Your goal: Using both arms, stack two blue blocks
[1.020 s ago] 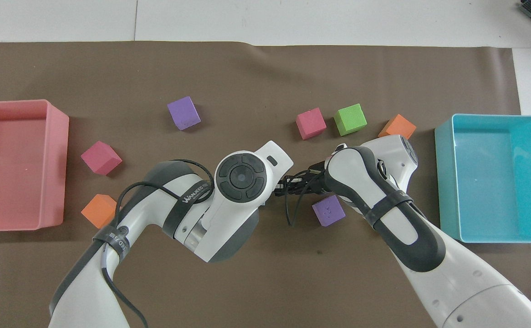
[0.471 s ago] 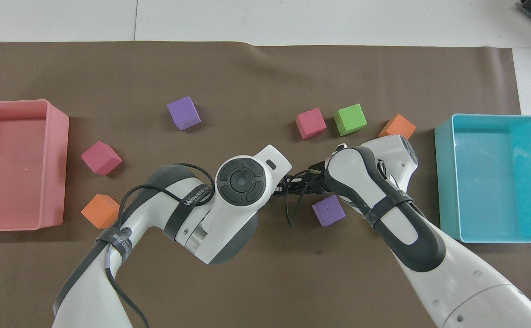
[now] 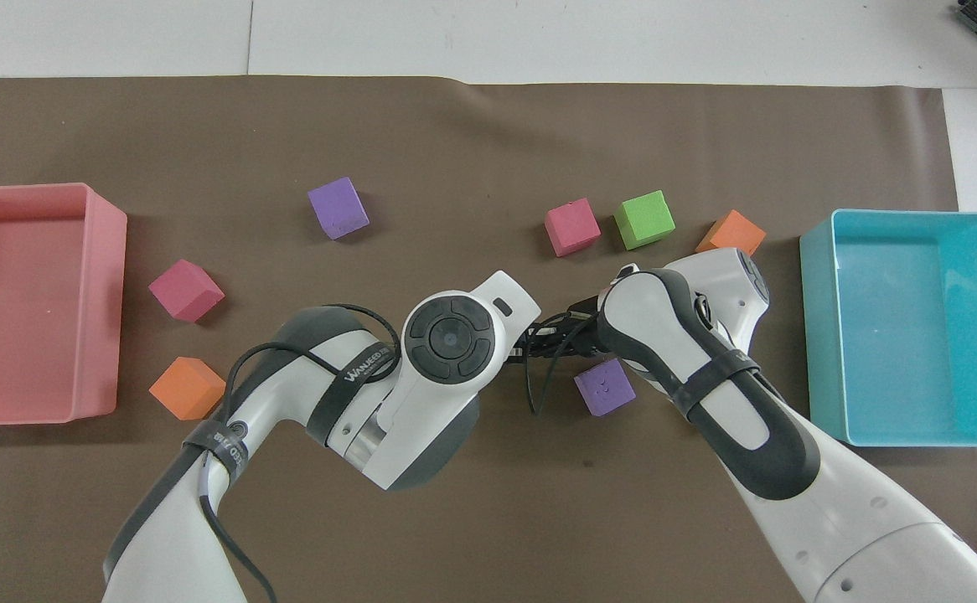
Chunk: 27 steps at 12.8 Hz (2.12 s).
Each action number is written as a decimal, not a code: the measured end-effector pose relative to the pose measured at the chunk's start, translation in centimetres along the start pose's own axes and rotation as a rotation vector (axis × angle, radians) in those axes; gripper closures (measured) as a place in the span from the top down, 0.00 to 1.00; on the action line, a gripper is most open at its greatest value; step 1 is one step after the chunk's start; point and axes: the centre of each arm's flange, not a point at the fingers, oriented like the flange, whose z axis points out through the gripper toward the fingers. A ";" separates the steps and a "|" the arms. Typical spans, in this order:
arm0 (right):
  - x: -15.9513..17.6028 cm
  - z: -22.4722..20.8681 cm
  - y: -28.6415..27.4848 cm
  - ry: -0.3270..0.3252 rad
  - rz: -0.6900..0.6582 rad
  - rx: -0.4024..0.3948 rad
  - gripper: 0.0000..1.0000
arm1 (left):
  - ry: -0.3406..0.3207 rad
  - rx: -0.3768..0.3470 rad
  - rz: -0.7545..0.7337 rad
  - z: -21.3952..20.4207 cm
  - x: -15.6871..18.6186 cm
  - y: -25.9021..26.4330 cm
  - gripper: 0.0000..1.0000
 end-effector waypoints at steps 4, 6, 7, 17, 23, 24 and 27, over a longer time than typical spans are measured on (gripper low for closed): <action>0.0 0.0 0.0 0.000 0.000 0.000 0.01 | 0.002 -0.001 0.000 0.2 -0.1 -0.1 0.59; 0.0 0.0 0.0 0.000 0.000 0.000 0.01 | 0.002 -0.001 -0.001 0.4 -0.1 -0.2 0.59; 0.0 0.0 0.0 0.000 0.000 0.000 0.01 | 0.000 0.000 -0.001 0.5 -0.2 -0.2 0.59; 0.0 0.0 0.0 0.000 0.000 0.000 0.01 | 0.000 0.000 -0.001 0.5 -0.2 -0.2 0.89; 0.0 0.0 0.0 0.000 0.000 0.000 0.01 | 0.002 -0.001 0.000 0.4 -0.2 -0.2 1.00; 0.0 0.0 0.0 0.000 0.000 0.000 0.01 | 0.005 -0.003 0.000 0.2 -0.2 -0.2 1.00; 0.3 -0.7 0.6 0.009 -0.012 0.004 0.01 | 0.026 -0.019 0.000 -1.4 0.0 0.0 1.00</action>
